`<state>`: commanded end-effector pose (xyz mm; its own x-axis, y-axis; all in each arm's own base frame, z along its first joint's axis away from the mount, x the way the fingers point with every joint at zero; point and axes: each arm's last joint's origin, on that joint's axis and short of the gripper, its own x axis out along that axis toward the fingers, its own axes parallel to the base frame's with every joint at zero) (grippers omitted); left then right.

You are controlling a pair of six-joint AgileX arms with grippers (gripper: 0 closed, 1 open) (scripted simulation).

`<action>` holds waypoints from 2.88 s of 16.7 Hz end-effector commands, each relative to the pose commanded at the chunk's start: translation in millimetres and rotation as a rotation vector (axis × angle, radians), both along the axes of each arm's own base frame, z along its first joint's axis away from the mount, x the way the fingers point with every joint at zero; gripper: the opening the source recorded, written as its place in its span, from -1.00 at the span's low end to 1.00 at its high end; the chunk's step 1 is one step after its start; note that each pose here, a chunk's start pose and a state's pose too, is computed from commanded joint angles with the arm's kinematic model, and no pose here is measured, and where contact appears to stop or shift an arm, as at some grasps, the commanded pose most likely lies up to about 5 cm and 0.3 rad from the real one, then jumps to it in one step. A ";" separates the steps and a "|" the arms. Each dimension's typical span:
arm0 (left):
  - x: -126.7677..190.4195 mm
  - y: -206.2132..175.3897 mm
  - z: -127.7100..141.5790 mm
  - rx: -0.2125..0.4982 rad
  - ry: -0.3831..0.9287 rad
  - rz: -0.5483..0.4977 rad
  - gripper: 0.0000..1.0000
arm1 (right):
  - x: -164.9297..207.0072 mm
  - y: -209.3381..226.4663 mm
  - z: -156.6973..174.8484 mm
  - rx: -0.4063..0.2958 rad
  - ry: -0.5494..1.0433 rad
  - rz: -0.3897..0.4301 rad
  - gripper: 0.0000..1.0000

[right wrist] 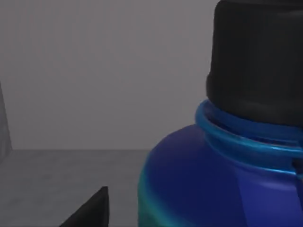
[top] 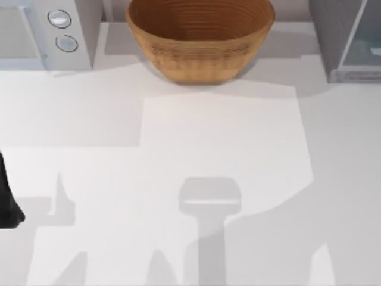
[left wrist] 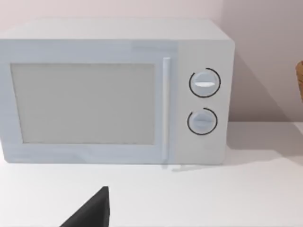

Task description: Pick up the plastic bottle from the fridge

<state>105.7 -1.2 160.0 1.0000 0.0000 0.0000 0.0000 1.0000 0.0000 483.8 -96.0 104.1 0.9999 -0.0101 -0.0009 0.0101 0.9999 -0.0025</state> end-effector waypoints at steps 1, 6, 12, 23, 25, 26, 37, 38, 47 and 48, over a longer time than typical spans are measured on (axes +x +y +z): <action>0.0 0.0 0.0 0.000 0.000 0.000 1.00 | 0.4 0.1 0.0 0.000 0.000 0.000 1.00; 0.0 0.0 0.0 0.000 0.000 0.000 1.00 | 0.4 0.1 0.0 0.000 0.000 0.000 0.70; 0.0 0.0 0.0 0.000 0.000 0.000 1.00 | 0.4 0.1 0.0 0.000 0.000 0.000 -0.21; 0.0 0.0 0.0 0.000 0.000 0.000 1.00 | 0.4 0.1 0.0 0.000 0.000 0.000 -1.00; 0.0 0.0 0.0 0.000 0.000 0.000 1.00 | 0.4 0.1 0.0 0.000 0.000 0.000 -1.00; 0.0 0.0 0.0 0.000 0.000 0.000 1.00 | 0.0 -1.5 0.6 0.001 -0.001 -0.003 -1.00; 0.0 0.0 0.0 0.000 0.000 0.000 1.00 | 0.0 -1.5 50.6 0.001 -0.001 -0.003 -1.00; 0.0 0.0 0.0 0.000 0.000 0.000 1.00 | -0.3 -1.4 47.9 0.004 0.004 -0.003 -1.00; 0.0 0.0 0.0 0.000 0.000 0.000 1.00 | -71.4 -0.5 45.9 0.007 0.019 0.000 -1.00; 0.0 0.0 0.0 0.000 0.000 0.000 1.00 | -81.6 -0.3 45.7 0.007 0.019 -0.001 -1.00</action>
<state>105.7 -1.2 160.0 1.0000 0.0000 0.0000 0.0000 1.0000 0.0000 402.2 -96.3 149.8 0.9997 -0.0112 -0.0195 0.0113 0.9999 0.0048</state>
